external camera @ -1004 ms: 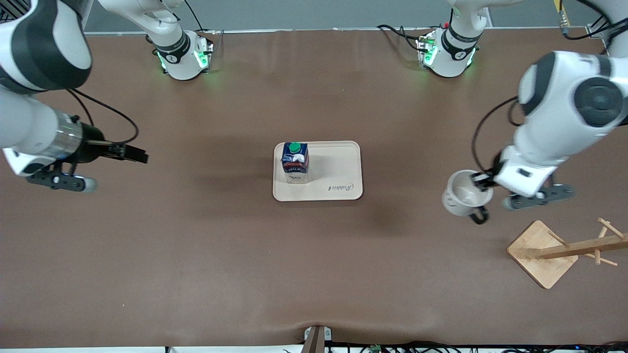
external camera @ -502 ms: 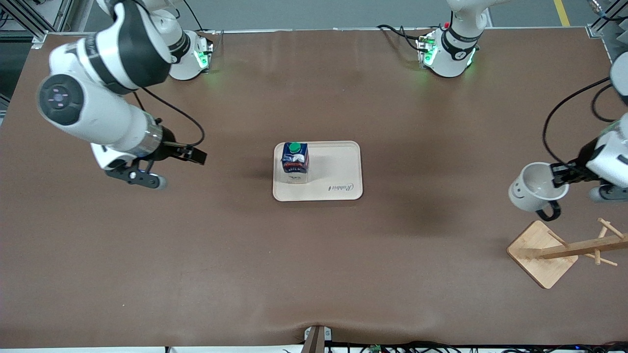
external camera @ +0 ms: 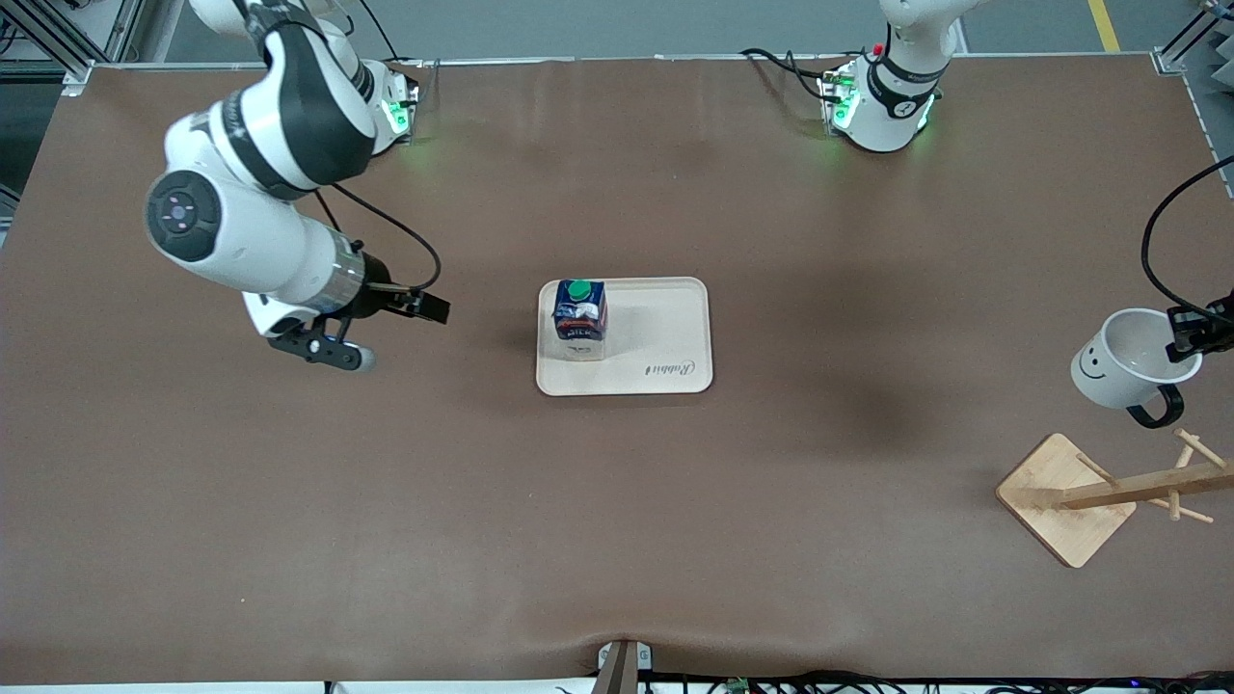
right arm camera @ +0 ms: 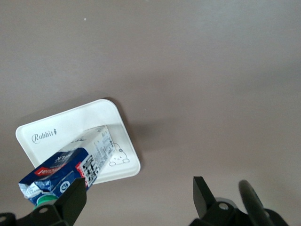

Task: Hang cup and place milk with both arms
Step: 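Carry the mug toward the stand while the right gripper grasps the milk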

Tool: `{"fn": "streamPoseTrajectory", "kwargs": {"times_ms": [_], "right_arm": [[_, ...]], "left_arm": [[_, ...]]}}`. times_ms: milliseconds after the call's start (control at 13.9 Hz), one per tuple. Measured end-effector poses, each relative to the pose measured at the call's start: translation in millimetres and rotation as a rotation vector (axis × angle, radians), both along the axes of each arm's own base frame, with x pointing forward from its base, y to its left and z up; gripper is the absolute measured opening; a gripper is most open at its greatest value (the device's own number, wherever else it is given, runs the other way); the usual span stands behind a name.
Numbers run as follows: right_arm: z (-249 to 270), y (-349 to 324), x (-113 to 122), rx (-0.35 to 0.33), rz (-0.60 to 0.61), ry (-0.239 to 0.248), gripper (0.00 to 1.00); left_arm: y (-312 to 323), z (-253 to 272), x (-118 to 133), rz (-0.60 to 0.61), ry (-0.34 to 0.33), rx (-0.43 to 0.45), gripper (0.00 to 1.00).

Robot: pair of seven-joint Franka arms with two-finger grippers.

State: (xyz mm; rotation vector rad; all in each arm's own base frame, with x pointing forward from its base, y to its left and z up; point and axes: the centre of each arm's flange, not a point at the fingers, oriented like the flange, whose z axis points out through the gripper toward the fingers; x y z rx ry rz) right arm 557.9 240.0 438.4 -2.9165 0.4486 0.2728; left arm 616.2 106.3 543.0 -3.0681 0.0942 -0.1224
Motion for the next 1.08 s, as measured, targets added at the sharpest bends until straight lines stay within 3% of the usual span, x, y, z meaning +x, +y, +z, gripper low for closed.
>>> {"fn": "streamPoseTrajectory", "kwargs": {"times_ms": [215,646,1076], "right_arm": [[-23.9,36.0,-18.2,-0.005,-0.047,-0.028,1.00],[-27.7,101.5,-36.7,0.059,-0.219,-0.166,1.00],[-81.7,167.3,-58.1,0.030,-0.171,-0.125,1.00]], "left_arm": [[10.5,-11.2,8.2,0.007,0.008,-0.011,0.07],[25.6,-12.8,22.7,-0.019,-0.008,-0.024,0.07],[68.8,-27.5,25.4,-0.083,-0.023,-0.049,0.07]]}}
